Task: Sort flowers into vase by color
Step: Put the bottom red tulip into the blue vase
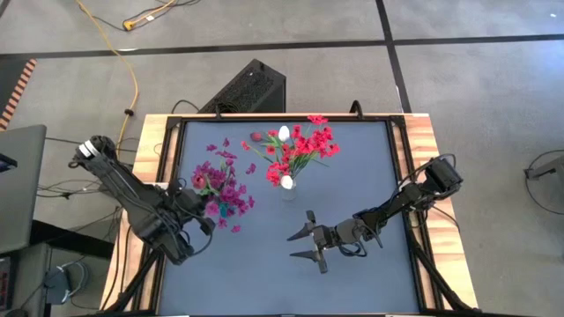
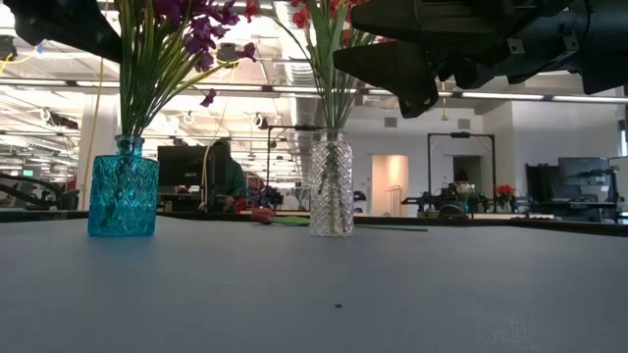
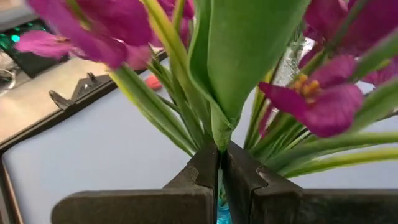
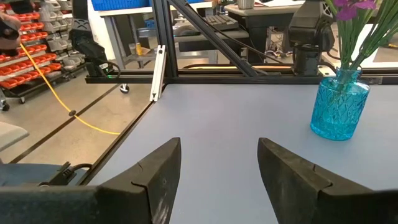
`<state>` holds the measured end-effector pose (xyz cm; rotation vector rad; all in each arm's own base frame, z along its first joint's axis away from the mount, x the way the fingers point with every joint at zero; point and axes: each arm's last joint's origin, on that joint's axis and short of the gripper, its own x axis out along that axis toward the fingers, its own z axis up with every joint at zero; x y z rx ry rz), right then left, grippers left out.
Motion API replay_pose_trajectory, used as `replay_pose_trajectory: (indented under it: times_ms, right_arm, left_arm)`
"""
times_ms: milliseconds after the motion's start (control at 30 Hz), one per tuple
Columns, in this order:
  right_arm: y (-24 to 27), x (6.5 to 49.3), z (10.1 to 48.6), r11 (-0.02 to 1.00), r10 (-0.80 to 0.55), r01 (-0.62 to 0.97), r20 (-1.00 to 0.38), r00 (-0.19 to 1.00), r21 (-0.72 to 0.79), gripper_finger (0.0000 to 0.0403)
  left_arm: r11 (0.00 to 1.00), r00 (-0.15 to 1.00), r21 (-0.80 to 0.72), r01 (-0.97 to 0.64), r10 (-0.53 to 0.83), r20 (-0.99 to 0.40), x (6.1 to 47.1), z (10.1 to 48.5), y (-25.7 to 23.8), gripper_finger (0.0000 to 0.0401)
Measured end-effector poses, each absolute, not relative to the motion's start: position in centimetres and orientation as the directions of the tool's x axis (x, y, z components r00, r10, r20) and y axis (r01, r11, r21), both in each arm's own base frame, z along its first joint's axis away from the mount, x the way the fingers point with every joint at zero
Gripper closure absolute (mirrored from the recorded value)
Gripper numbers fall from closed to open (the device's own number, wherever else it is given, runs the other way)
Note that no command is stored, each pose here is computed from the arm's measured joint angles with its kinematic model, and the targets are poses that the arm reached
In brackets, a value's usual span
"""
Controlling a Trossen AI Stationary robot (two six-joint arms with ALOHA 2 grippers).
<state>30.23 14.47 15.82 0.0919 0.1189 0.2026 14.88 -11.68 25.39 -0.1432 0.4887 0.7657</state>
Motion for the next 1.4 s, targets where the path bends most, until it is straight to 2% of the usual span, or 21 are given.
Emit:
replay_pose_trajectory:
  times_ms: [300, 500, 667, 867, 1200, 1400]
  right_arm:
    - [14.6, 30.2, 15.8, 0.975, 0.208, -0.197, -0.114, 0.971, 0.102, 0.0164]
    - [14.3, 29.8, 15.9, 0.979, 0.201, -0.188, -0.199, 0.959, 0.081, 0.0164]
    - [14.0, 29.0, 17.6, 0.979, 0.198, -0.181, -0.232, 0.952, 0.092, 0.0164]
    - [13.6, 27.9, 18.8, 0.982, 0.19, -0.176, -0.296, 0.936, 0.072, 0.0164]
    - [9.1, 26.0, 19.8, 0.997, -0.048, 0.014, -0.517, 0.855, -0.07, 0.0164]
    - [4.0, 24.7, 18.6, 0.979, -0.203, 0.156, -0.578, 0.791, -0.131, 0.0164]
  left_arm:
    - [0.677, 0.576, 0.099, -0.729, 0.685, -0.446, 16.5, 22.9, -13.0, 0.0401]
    - [0.658, 0.545, 0.128, -0.742, 0.703, -0.456, 17.1, 21.4, -13.6, 0.0401]
    - [0.656, 0.561, 0.097, -0.748, 0.704, -0.435, 16.4, 19.8, -13.0, 0.0401]
    - [0.665, 0.618, -0.037, -0.746, 0.671, -0.409, 14.8, 19.1, -12.1, 0.0401]
    - [0.673, 0.635, -0.09, -0.734, 0.634, -0.441, 14.3, 20.0, -11.7, 0.0396]
    - [0.668, 0.591, -0.058, -0.742, 0.61, -0.528, 14.1, 19.7, -11.7, 0.0344]
